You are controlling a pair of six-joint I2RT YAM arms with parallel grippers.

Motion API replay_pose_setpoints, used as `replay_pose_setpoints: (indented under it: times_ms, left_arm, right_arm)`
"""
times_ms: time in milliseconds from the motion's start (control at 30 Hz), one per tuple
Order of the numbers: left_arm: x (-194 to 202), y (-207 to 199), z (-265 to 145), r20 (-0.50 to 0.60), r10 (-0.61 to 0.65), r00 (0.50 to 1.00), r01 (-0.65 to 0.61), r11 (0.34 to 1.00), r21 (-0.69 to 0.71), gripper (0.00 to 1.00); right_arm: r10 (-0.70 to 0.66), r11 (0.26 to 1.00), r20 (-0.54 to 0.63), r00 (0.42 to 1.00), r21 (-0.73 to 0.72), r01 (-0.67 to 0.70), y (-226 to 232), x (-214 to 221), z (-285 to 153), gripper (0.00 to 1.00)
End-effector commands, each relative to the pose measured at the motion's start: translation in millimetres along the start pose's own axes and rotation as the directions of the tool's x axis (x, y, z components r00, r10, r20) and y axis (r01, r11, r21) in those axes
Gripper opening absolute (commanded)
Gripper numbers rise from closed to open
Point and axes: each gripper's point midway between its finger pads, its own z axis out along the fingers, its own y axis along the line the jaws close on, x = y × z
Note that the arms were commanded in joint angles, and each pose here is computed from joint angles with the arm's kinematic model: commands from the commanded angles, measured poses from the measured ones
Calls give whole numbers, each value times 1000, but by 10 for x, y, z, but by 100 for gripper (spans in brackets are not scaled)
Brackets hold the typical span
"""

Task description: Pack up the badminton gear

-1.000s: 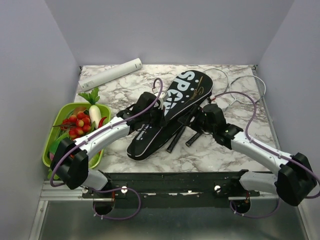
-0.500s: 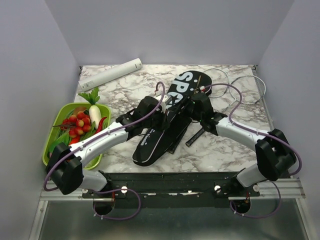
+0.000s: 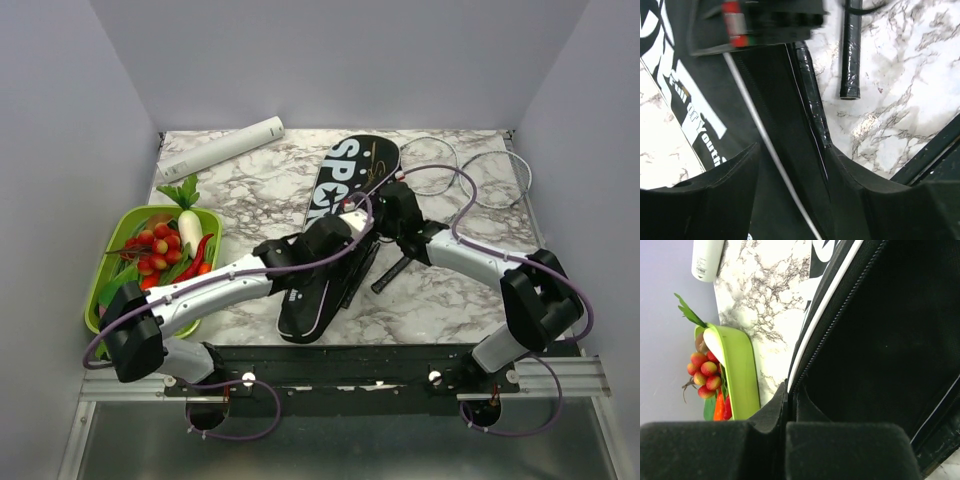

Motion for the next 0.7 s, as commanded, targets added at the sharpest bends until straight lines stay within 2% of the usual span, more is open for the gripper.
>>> replay_pose_setpoints:
  times_ms: [0, 33, 167, 233, 433, 533, 667]
  left_arm:
    - [69, 76, -53, -94, 190, 977, -206, 955, -211, 63]
    - [201, 8, -28, -147, 222, 964, -251, 941, -226, 64]
    - [294, 97, -76, -234, 278, 932, -355, 836, -419, 65]
    - [413, 89, -70, -285, 304, 909, -408, 791, -456, 65]
    - [492, 189, -164, -313, 323, 893, -449, 658, -605, 65]
    - [437, 113, -269, -275, 340, 899, -436, 647, -626, 65]
    - [360, -68, -387, -206, 330, 921, -386, 705, -595, 64]
  right_arm:
    - [-38, 999, 49, 998, -14, 39, 164, -199, 32, 1]
    - [-39, 999, 50, 998, -10, 40, 166, -207, 34, 0]
    - [-46, 999, 49, 998, 9, 46, 143, -217, 56, 1]
    - [-49, 999, 46, 998, 9, 49, 142, -211, 58, 1]
    - [-60, 998, 37, 997, 14, 60, 108, -189, 39, 0]
    - [-69, 997, 39, 997, 19, 69, 84, -187, 34, 1]
    - [-69, 997, 34, 997, 37, 68, 10, -177, 61, 1]
